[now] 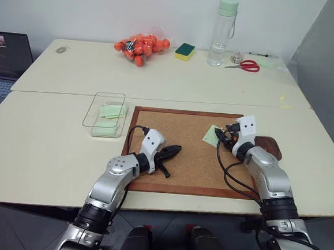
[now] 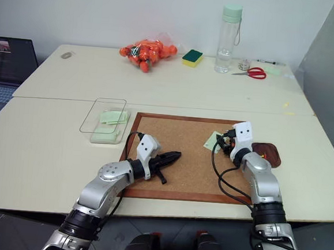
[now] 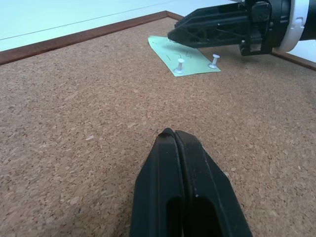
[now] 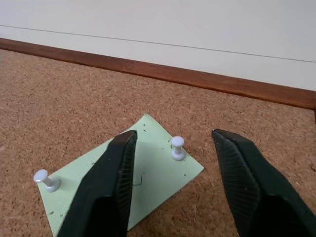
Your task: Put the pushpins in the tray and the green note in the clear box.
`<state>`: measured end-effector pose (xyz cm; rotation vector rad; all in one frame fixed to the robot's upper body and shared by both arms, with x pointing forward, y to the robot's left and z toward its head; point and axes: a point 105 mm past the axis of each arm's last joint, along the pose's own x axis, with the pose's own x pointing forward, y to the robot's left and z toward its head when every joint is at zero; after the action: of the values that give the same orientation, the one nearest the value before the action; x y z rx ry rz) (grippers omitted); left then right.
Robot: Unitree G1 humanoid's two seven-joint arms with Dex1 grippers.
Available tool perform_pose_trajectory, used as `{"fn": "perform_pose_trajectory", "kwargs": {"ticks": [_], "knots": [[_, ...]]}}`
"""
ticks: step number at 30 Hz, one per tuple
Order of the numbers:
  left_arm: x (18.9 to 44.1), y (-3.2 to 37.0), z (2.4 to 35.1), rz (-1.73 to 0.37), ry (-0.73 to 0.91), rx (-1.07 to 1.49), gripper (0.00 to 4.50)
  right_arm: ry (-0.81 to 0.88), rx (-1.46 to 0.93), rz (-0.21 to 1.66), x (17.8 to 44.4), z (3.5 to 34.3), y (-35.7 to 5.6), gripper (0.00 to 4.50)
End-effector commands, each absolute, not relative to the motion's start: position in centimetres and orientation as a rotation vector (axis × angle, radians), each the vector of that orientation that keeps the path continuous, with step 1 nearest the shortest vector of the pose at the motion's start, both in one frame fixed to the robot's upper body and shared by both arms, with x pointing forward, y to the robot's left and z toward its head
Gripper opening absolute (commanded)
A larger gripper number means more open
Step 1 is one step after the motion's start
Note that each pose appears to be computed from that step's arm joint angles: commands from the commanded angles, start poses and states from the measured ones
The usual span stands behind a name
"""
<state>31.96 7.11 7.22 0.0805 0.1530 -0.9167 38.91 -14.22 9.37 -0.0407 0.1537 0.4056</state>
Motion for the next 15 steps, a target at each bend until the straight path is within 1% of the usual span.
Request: {"fn": "perform_pose_trajectory", "kwargs": {"ticks": [1, 6, 8, 9, 15], "knots": [[31.11, 6.79, 5.47, -0.930, 0.226, 0.071, 0.00, 0.090, -0.044, 0.408, 39.50, 11.03, -14.07, 1.50], [31.15, 6.87, 5.42, -0.929, 0.228, 0.080, 0.00, 0.093, -0.037, 0.406, 39.60, 10.89, -14.04, 0.57], [31.20, 6.90, 5.42, -0.928, 0.227, 0.085, 0.00, 0.091, -0.036, 0.406, 39.61, 10.90, -14.05, 0.08], [31.18, 6.83, 5.47, -0.931, 0.225, 0.087, 0.00, 0.088, -0.035, 0.405, 39.63, 10.93, -14.06, 0.01], [31.04, 6.38, 5.53, -0.943, 0.221, 0.090, 0.00, 0.065, -0.025, 0.405, 39.58, 11.47, -13.96, 0.01]]}}
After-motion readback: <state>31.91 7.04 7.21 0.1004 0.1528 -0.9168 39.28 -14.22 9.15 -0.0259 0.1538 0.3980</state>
